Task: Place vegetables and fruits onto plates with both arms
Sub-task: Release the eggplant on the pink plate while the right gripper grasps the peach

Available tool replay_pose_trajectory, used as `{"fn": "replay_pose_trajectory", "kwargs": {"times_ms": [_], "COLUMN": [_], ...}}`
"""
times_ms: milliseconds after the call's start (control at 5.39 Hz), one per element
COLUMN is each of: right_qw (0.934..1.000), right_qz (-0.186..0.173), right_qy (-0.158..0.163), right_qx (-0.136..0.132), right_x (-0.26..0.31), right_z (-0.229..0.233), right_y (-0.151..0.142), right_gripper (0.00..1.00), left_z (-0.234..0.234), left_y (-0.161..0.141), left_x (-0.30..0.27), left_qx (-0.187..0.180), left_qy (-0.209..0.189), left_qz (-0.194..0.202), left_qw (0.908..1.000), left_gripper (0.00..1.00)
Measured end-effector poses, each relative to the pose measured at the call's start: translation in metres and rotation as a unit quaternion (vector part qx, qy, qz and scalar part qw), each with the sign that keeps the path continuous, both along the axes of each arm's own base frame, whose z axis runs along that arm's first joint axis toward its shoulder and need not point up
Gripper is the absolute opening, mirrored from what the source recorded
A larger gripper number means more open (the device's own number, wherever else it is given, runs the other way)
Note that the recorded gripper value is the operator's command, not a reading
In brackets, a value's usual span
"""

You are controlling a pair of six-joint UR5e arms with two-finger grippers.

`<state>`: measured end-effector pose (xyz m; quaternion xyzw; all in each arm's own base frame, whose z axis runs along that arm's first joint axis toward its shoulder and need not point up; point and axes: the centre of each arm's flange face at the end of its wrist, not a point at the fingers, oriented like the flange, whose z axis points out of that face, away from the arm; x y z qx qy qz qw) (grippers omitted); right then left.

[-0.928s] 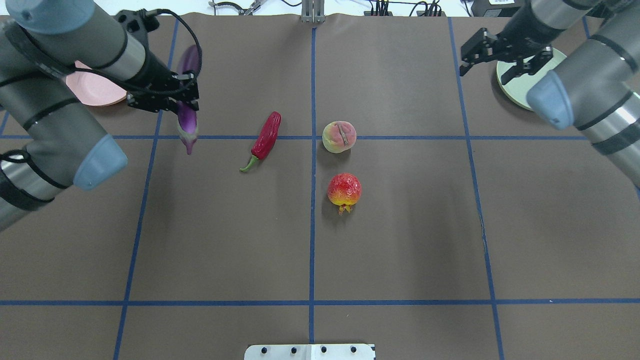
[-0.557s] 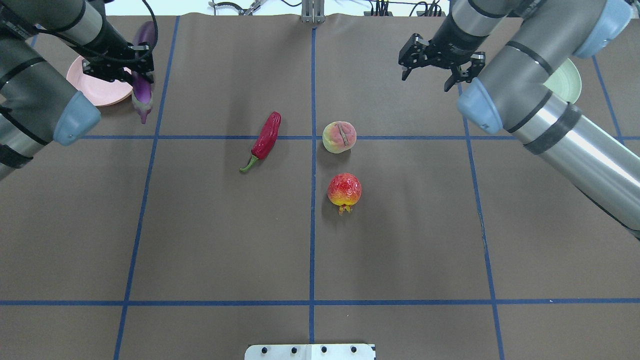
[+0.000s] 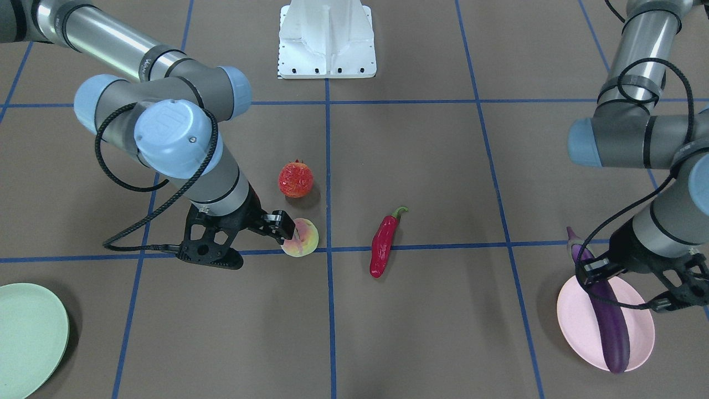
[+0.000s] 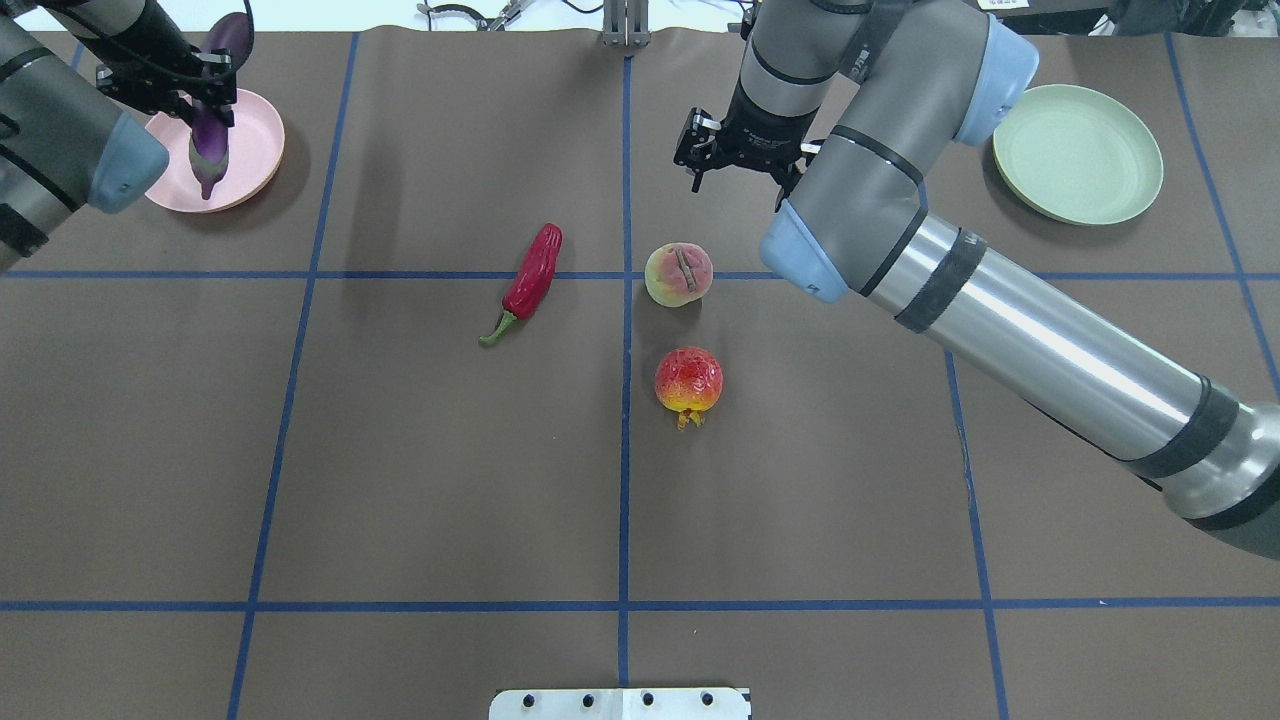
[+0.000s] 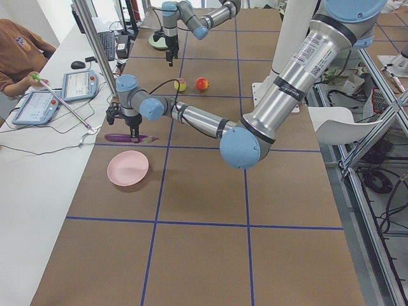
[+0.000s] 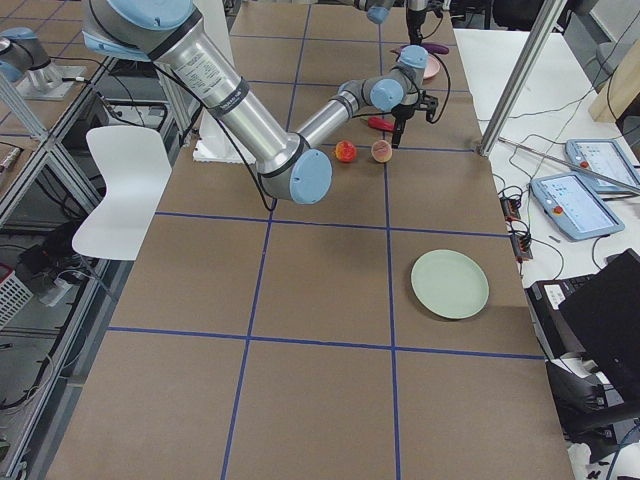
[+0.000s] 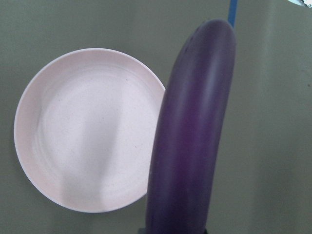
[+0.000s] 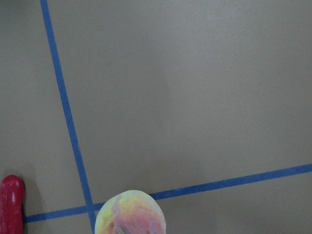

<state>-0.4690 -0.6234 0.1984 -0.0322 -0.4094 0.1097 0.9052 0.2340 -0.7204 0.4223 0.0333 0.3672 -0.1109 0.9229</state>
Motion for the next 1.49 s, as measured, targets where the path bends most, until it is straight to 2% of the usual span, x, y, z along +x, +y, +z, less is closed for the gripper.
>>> {"fn": "replay_pose_trajectory", "kwargs": {"times_ms": [186, 557, 1114, 1485], "right_qw": [1.0, 0.9998, 0.9995, 0.9992], "right_qz": [-0.001, -0.002, -0.007, -0.007], "right_qy": [0.008, 0.02, 0.032, 0.039], "right_qx": [0.002, 0.004, -0.001, -0.002], "right_x": [-0.025, -0.065, -0.087, -0.092], "right_z": [-0.008, -0.001, 0.011, 0.018], "right_y": [-0.002, 0.013, 0.024, 0.026], "right_gripper": [1.0, 1.0, 1.0, 1.0], "left_z": [0.011, 0.026, 0.042, 0.06], "left_y": [-0.012, -0.025, -0.04, -0.041], "left_x": [-0.004, -0.004, 0.001, 0.016], "left_qx": [0.004, 0.015, 0.016, 0.03], "left_qy": [-0.011, -0.04, -0.073, -0.104], "left_qz": [-0.005, 0.0, 0.006, 0.012], "left_qw": [0.9999, 0.9991, 0.9971, 0.9941], "left_gripper": [0.0, 0.0, 0.0, 0.0]}}
